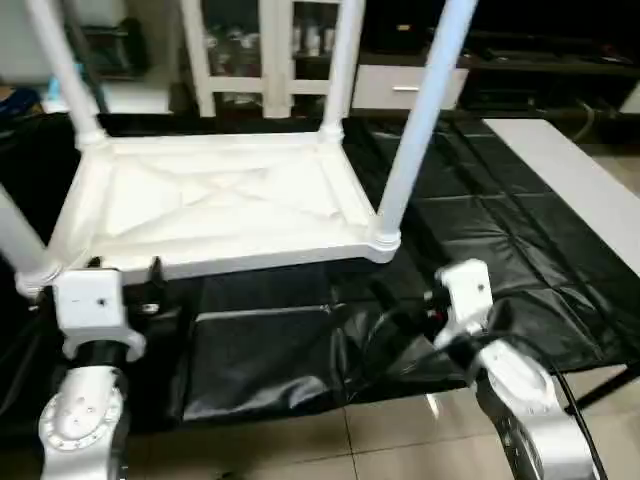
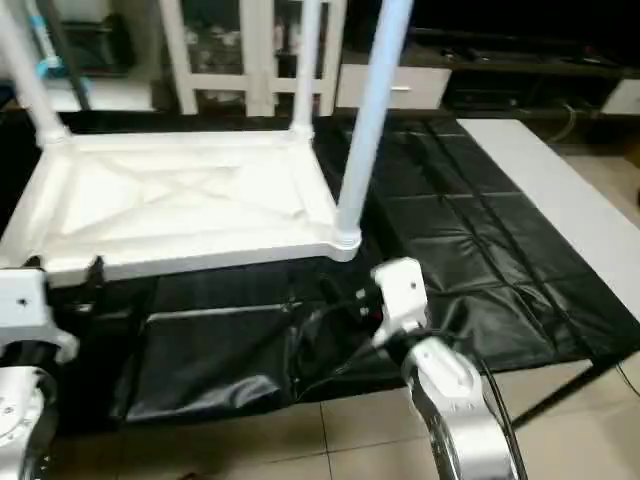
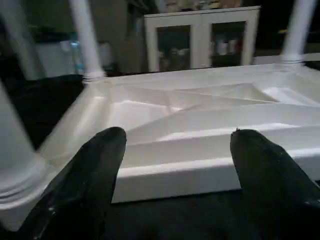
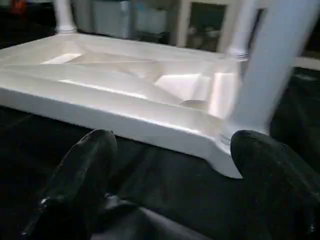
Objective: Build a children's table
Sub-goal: Rotate leg to tighten
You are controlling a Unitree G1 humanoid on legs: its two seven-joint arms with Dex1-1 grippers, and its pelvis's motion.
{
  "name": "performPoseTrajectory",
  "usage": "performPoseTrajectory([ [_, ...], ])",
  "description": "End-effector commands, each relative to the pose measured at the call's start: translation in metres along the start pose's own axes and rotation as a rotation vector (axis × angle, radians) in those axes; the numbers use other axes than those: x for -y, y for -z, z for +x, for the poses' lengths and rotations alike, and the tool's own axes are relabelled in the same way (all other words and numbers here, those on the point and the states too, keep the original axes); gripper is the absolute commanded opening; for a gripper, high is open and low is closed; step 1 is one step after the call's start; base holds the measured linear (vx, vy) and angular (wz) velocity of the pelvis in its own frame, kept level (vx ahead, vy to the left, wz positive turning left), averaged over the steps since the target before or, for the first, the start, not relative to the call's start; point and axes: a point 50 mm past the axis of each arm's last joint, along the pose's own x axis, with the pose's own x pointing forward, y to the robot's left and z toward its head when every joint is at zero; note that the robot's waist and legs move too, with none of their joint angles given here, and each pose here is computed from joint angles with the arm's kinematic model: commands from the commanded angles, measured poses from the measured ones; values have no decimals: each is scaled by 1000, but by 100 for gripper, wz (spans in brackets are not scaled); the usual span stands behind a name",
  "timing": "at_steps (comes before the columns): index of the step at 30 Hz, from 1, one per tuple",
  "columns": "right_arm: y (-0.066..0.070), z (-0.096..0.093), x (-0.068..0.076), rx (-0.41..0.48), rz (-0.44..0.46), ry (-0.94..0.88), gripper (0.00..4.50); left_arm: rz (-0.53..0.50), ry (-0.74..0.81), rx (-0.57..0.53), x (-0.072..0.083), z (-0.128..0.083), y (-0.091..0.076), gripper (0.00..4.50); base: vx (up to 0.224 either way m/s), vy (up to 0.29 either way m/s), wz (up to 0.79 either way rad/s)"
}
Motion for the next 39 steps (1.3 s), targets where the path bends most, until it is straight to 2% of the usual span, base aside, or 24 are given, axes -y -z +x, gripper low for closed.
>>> performPoseTrajectory([
  [1, 1, -2, 2, -14, -46, -26, 407, -13, 22, 49, 6, 3, -10, 369, -12, 13, 32],
  [5, 3, -3, -1, -13, -63, -38, 407, -15, 8, 68, 6, 6, -16, 369, 17, 20, 46],
  [8, 1, -4, 4, 12, -32, 10, 407, -7, 10, 81, 5, 7, -18, 369, 70, 32, 51],
  [10, 1, -7, 8, 22, 4, 51, 407, -13, 23, 79, 6, 7, -18, 369, 110, 36, 45],
  [14, 4, -13, 12, 34, -14, 100, 407, -30, 75, 68, 11, 5, -15, 369, 135, 33, 8],
  [16, 7, -17, 14, 48, 15, 142, 407, -52, 79, 56, 9, 3, -11, 369, 135, -25, -4],
  [17, 9, -21, 15, 56, 28, 168, 407, -68, 71, 42, 5, 2, -8, 389, 140, -43, -3],
  [20, 15, -31, 20, 85, 79, 238, 407, -89, 6, 44, -13, 3, -6, 407, 81, -17, -4],
  [23, 6, -30, 22, 128, 109, 249, 407, -65, -78, 49, -32, 6, -9, 416, 0, 0, 0],
  [28, -6, -25, 21, 160, 91, 193, 407, -58, -93, 77, -42, 11, -16, 446, -99, 35, 0],
  [33, -12, -21, 20, 182, 87, 181, 407, -71, -92, 90, -53, 20, -21, 446, -110, 28, -4],
  [37, -13, -18, 17, 182, 87, 153, 407, -39, -156, 78, -76, 35, -26, 446, -80, 21, -10],
  [39, -14, -17, 15, 179, 85, 142, 407, -61, -136, 79, -81, 43, -30, 446, -65, 17, -13],
])
